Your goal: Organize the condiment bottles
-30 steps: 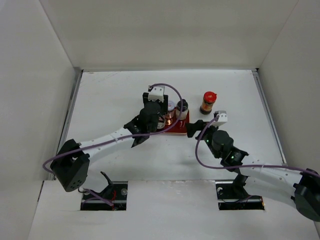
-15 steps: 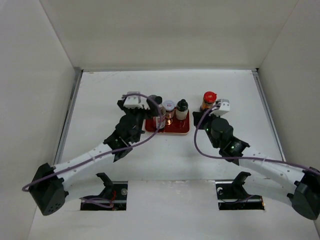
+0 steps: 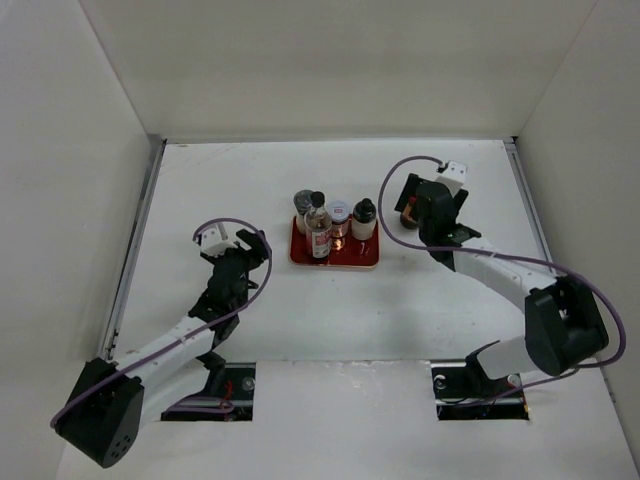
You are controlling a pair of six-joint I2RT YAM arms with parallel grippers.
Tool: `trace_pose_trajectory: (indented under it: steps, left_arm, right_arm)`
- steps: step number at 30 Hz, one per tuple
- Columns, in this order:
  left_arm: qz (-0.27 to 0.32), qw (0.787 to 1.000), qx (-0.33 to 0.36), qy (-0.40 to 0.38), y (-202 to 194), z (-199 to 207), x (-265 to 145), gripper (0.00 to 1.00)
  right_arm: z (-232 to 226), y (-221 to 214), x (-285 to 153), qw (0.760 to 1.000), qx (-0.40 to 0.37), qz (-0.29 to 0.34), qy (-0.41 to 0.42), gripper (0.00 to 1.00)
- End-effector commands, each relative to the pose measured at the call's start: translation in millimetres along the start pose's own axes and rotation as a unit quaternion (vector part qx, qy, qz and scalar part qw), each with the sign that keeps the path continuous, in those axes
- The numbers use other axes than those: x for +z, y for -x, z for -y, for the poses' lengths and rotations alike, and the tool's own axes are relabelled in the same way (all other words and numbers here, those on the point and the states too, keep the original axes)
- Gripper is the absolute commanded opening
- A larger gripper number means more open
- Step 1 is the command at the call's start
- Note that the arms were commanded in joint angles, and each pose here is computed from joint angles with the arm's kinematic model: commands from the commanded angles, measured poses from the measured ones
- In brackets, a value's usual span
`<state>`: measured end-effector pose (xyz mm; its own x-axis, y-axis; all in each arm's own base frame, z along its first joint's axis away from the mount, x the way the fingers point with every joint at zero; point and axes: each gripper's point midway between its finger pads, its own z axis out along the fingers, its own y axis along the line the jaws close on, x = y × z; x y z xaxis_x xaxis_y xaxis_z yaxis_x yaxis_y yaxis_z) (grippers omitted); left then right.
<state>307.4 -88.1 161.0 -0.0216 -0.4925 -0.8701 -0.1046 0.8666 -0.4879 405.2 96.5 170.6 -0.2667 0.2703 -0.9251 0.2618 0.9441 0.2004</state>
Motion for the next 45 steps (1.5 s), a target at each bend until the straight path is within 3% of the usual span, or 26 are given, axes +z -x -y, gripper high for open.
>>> trace_pose_trajectory:
  steps: [1,14,20,21,29,34,42,45]
  left_arm:
    - [-0.007,0.997,-0.067,-0.035,-2,10,5,0.68]
    - [-0.008,0.997,-0.071,-0.030,-8,2,3,0.89]
    - [-0.015,0.997,-0.067,-0.023,-14,-1,7,0.90]
    - [-0.017,0.997,-0.066,-0.023,-15,-1,7,0.89]
    - [-0.019,0.997,-0.066,-0.031,-16,3,7,0.82]
    - [-0.015,0.997,-0.067,-0.021,-13,0,11,0.83]
    - [-0.015,0.998,-0.066,-0.013,-14,-5,11,0.90]
    - [-0.011,0.998,-0.065,-0.006,-13,-9,12,1.00]
  right_arm:
    - [-4,25,9,1.000,-0.011,0.019,-0.015,1.00]
    - [3,-4,56,0.999,-0.029,-0.018,-0.043,0.99]
    - [2,13,47,0.999,-0.001,0.019,-0.031,0.60]
    - [4,21,41,0.999,0.009,0.033,-0.030,0.57]
    - [-8,39,-43,0.996,0.029,0.075,0.032,0.57]
    - [-64,26,-97,0.985,0.049,0.065,0.154,0.56]
    - [-148,25,-110,0.964,0.051,0.074,0.249,0.55]
    - [-161,18,-107,0.964,0.041,0.071,0.253,0.55]
